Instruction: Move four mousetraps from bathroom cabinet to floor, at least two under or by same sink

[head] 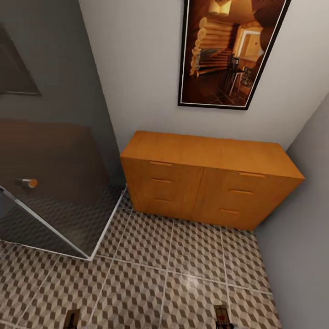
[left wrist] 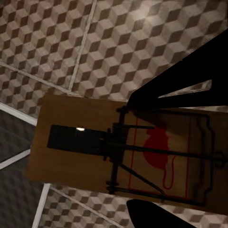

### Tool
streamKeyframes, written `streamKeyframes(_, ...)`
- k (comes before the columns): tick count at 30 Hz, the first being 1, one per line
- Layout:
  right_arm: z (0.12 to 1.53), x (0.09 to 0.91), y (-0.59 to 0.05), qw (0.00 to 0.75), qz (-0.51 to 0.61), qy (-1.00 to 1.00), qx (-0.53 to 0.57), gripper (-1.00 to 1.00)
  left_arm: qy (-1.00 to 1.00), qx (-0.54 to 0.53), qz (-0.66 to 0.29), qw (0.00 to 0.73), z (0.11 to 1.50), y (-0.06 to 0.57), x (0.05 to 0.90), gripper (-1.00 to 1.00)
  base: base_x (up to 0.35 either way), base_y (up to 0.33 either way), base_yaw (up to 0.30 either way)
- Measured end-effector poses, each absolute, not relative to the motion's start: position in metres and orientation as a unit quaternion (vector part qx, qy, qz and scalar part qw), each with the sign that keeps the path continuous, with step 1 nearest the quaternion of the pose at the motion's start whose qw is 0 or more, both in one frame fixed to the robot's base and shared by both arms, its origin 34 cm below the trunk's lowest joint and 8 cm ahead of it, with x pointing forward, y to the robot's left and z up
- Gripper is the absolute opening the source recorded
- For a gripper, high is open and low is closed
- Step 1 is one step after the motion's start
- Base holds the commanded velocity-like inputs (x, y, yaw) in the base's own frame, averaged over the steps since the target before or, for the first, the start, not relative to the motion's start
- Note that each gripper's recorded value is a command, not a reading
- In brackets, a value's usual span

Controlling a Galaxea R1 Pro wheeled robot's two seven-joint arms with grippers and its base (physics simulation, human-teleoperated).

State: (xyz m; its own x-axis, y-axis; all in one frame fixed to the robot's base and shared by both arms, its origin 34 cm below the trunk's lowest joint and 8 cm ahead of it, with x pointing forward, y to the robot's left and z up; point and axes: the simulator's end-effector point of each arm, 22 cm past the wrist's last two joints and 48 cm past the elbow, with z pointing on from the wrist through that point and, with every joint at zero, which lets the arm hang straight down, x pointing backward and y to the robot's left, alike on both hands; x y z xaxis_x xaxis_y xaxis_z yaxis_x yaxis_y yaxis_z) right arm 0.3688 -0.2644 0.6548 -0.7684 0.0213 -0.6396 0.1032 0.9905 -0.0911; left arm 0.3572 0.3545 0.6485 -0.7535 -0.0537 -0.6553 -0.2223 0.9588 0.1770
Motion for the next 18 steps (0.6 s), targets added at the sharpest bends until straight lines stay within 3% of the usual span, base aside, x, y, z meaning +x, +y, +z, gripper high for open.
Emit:
streamKeyframes(7,0.6562,0.3705,-0.2647,0.341,-0.061,0.937,0.034,-1.00,0.927,-0.075,0.123,0.346,0.6499,0.3545,0.3592,-1.00,-0.107,0.000,0.263)
streamKeyframes(18,0.6565,0.3692,-0.2651,0.340,-0.062,0.938,0.033,-1.00,0.926,-0.075,0.122,0.349,0.6516,0.3545,0.3615,-1.00,-0.011,0.000,0.269)
